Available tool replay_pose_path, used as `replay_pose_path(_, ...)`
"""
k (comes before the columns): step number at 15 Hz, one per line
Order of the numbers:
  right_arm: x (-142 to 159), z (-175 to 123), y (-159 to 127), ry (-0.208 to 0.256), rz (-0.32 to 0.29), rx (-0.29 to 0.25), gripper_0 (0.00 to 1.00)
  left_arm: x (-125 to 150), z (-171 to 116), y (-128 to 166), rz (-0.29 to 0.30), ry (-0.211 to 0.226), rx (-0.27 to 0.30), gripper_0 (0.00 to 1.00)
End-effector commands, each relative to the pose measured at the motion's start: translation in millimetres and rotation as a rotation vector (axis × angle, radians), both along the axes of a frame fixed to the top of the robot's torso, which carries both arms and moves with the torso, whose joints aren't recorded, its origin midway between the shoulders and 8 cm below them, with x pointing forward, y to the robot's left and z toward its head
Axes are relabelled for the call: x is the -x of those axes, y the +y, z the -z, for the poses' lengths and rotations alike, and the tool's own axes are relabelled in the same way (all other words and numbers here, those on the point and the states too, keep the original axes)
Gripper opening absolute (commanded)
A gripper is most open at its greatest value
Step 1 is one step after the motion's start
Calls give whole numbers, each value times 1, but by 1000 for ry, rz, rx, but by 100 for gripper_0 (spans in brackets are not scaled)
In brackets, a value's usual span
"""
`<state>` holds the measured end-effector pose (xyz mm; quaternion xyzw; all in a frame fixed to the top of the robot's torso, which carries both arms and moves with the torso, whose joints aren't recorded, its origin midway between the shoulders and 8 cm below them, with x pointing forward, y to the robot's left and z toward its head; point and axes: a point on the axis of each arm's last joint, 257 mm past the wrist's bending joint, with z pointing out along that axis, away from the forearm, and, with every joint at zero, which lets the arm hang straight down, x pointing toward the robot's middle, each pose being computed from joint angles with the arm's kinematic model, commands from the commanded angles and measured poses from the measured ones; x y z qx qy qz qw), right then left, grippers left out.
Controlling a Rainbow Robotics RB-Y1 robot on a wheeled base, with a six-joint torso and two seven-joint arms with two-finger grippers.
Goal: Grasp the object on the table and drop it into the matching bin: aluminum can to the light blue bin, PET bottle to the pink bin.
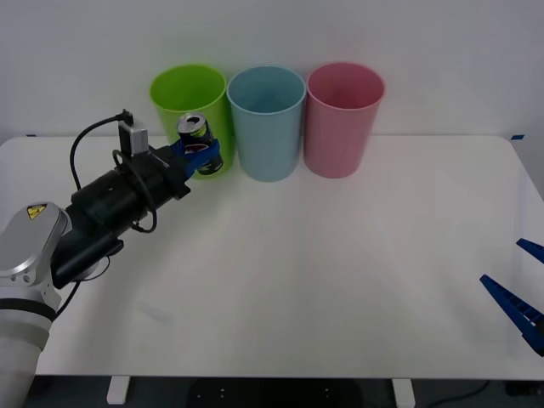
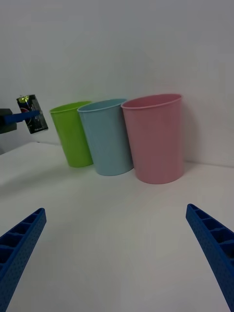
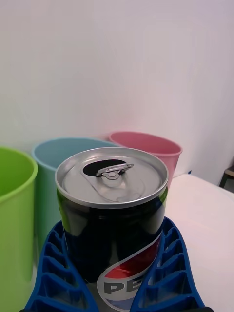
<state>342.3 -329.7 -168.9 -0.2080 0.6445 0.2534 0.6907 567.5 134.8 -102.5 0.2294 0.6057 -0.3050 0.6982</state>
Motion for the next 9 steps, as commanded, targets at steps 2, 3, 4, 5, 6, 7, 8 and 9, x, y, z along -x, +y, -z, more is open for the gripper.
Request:
replay_pose_path(2,0,0,0,0,0,0,100,6,-48,-4,15,-25,37,0)
replay_pose_path(3,0,0,0,0,0,0,100,5,-60,-4,15,-35,45,0)
replay_pose_path(4,0,0,0,0,0,0,100,3,-72,-5,17,-45,52,0)
replay_pose_path(5,0,0,0,0,0,0,100,1,-82,-8,20,-59,55,0)
replay_pose_path(6,0,0,0,0,0,0,100,-3,-92,-9,18,-59,64,0)
replay_pose_path(7,0,0,0,0,0,0,100,-6,-98,-10,16,-55,62,0)
replay_pose_path(8,0,0,0,0,0,0,100,-11,-105,-13,15,-49,58,0)
replay_pose_path(9,0,0,0,0,0,0,100,-14,-112,-16,15,-46,53,0)
